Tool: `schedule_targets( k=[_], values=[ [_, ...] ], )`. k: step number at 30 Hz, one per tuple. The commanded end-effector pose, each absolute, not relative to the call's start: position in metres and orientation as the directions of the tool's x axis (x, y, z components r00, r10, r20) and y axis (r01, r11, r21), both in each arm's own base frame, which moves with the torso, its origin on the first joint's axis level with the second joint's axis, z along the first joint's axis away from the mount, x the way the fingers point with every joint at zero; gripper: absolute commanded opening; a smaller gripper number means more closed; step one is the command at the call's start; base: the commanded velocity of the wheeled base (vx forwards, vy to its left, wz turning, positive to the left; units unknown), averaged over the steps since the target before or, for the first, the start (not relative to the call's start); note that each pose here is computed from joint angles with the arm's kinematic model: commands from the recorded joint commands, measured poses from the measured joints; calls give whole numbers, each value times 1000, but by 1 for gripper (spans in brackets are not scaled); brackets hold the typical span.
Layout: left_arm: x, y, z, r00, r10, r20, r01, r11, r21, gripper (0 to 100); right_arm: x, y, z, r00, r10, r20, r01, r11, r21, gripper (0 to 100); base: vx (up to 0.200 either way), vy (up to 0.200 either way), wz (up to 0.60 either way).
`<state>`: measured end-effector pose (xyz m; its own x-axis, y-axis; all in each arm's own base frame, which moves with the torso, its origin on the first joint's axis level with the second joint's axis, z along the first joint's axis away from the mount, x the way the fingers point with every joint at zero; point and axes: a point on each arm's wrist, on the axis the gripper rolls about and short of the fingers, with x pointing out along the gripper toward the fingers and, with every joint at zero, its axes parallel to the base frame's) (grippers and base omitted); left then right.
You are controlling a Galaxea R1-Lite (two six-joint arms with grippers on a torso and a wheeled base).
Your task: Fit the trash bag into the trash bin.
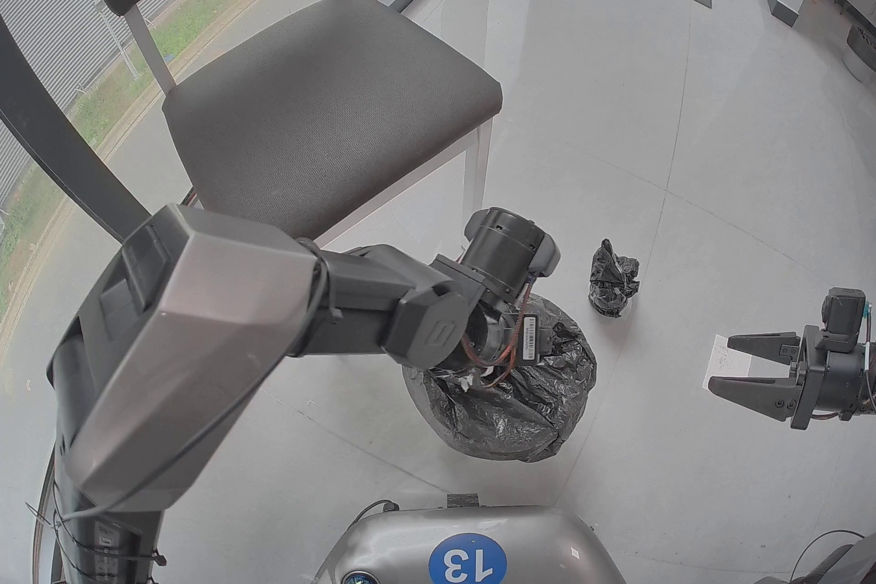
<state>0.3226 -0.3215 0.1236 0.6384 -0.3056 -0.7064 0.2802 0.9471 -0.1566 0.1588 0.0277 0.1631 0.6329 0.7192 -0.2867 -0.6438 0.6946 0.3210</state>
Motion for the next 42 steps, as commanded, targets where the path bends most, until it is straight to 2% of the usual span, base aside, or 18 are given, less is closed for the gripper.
schedule_targets(
  k=[1,9,14,19,26,30,37,42],
  values=[
    [331,-349,104,630,-332,-702,308,937,-167,100,158,27,163,634,719,-285,-644,695,320,100,0,0,0],
    [339,-371,88,630,-364,-686,293,929,-224,100,158,25,163,647,707,-285,-631,707,320,100,0,0,0],
    [342,-373,79,630,-362,-687,276,931,-238,100,158,24,163,652,703,-285,-627,711,320,100,0,0,0],
    [349,-370,63,626,-334,-705,199,942,-269,100,158,24,163,652,704,-281,-630,710,316,100,0,0,0],
    [364,-365,68,680,-358,-641,131,918,-374,100,158,24,163,653,703,-281,-629,710,316,100,0,0,0],
    [361,-360,102,710,-387,-589,150,899,-411,100,154,23,167,658,703,-268,-634,710,307,100,0,0,0],
    [331,-327,212,765,-441,-469,196,853,-483,100,147,23,164,659,702,-269,-633,711,306,100,0,0,0],
    [323,-302,226,778,-413,-475,166,863,-478,100,145,23,160,655,702,-279,-629,711,314,100,0,0,0]
  ],
)
